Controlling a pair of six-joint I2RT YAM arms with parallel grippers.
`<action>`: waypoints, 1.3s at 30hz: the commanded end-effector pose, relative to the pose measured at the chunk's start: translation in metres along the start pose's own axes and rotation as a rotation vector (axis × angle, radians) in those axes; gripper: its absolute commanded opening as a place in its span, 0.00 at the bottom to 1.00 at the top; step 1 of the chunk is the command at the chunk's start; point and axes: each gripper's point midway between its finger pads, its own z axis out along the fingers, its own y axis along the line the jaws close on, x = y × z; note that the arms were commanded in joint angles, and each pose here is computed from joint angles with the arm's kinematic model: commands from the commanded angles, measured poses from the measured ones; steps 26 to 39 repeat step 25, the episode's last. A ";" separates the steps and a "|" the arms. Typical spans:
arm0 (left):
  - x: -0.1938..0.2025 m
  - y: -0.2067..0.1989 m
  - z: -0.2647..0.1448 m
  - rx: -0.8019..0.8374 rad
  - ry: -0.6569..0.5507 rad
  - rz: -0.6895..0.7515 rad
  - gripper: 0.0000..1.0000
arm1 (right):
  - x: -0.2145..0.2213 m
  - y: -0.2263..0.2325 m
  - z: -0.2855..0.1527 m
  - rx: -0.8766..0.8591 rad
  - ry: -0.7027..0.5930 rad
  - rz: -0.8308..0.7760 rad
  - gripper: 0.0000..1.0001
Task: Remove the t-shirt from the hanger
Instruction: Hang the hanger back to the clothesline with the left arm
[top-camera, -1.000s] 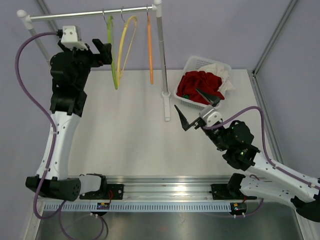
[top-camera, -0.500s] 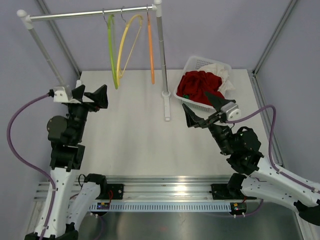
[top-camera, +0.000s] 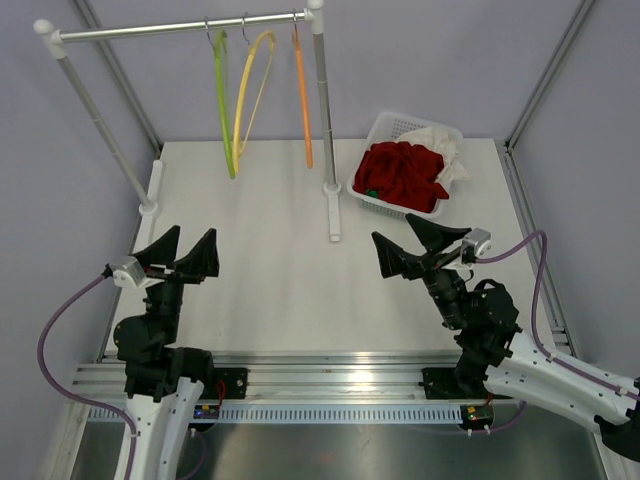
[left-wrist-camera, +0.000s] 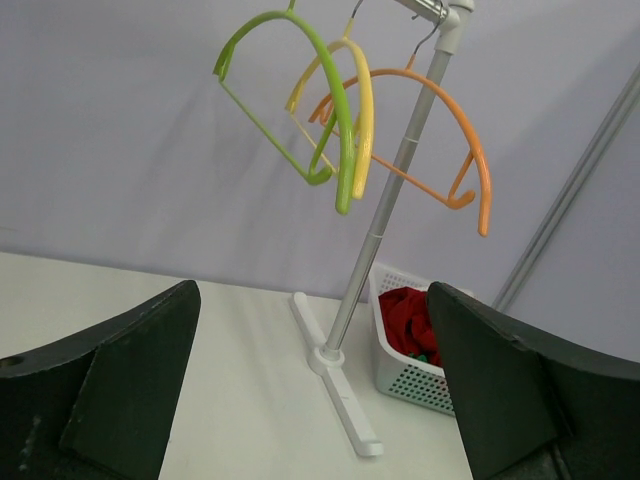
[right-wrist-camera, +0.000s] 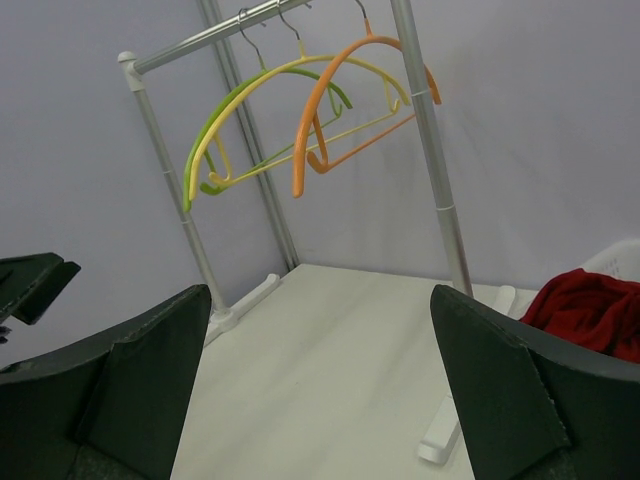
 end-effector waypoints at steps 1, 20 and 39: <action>-0.008 -0.004 -0.006 0.033 -0.092 -0.059 0.99 | -0.019 0.000 0.006 0.020 -0.042 0.016 0.99; 0.016 0.007 -0.003 0.009 -0.056 -0.055 0.99 | 0.011 -0.024 -0.002 0.080 -0.042 -0.194 0.99; 0.015 0.007 -0.003 0.007 -0.050 -0.056 0.99 | 0.019 -0.020 0.003 0.073 -0.010 -0.182 0.99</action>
